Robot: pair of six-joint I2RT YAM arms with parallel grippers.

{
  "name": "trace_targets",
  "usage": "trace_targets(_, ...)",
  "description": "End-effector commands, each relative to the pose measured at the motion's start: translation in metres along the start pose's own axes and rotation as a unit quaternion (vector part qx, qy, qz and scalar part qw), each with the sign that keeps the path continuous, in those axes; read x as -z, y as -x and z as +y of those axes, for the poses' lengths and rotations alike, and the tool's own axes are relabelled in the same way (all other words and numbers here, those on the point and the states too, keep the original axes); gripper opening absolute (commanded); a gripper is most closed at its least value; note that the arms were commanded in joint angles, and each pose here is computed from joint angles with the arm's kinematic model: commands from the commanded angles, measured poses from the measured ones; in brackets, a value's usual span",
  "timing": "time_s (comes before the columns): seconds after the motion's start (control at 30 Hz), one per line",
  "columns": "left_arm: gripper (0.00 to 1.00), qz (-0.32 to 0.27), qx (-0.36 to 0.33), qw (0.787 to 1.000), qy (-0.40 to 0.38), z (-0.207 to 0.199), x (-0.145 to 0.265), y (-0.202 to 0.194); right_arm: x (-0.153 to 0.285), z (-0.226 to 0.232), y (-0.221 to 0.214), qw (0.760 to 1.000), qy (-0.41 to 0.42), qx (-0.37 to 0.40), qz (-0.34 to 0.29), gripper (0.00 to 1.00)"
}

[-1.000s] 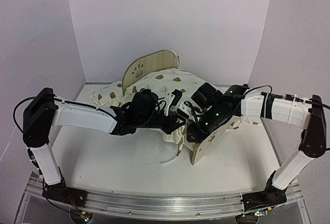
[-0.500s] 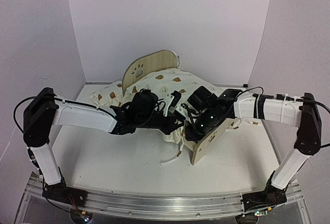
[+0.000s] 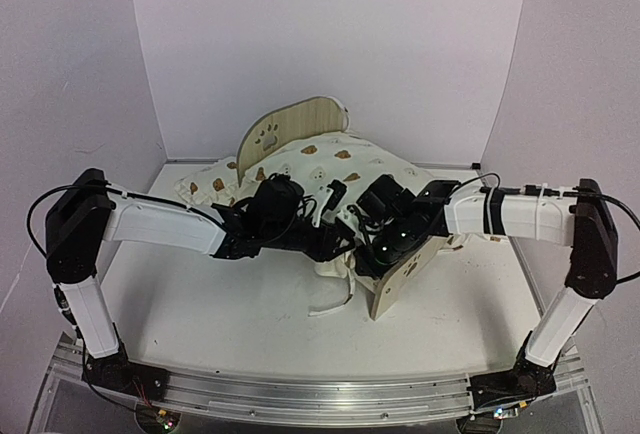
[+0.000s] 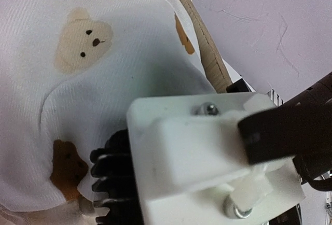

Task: Set up the pet bed

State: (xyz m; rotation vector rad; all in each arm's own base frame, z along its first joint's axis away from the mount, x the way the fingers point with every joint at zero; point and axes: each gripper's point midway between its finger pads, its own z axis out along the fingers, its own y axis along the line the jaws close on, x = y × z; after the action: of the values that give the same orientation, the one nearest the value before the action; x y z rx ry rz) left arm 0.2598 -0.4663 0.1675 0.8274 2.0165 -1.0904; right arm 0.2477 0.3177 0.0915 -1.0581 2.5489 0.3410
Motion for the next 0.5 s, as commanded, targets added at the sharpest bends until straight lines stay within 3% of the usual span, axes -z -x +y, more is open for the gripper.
trace_targets(0.0, 0.35, -0.080, -0.018, 0.997, -0.006, -0.012, 0.033, 0.051, 0.016, 0.005, 0.014, 0.999, -0.003, -0.028, -0.021, 0.00)
trace_targets(0.17, 0.62, -0.106, -0.029, 0.994, 0.030, -0.005, 0.074, 0.051, 0.045, 0.010, 0.046, 0.996, 0.009, -0.053, -0.072, 0.00)
trace_targets(0.27, 0.70, -0.131, -0.034, 0.989, 0.064, 0.003, 0.103, 0.046, 0.068, 0.016, 0.069, 0.992, 0.038, -0.060, -0.106, 0.00)
trace_targets(0.33, 0.81, -0.141, -0.031, 0.986, 0.079, 0.011, 0.115, 0.030, 0.080, 0.021, 0.080, 0.990, 0.055, -0.057, -0.121, 0.00)
trace_targets(0.4, 0.82, -0.158, -0.035, 0.984, 0.075, 0.013, 0.125, 0.019, 0.088, 0.023, 0.087, 0.989, 0.064, -0.048, -0.127, 0.00)
trace_targets(0.47, 0.76, -0.186, -0.051, 0.980, 0.058, 0.008, 0.135, 0.006, 0.092, 0.023, 0.087, 0.989, 0.069, -0.039, -0.126, 0.00)
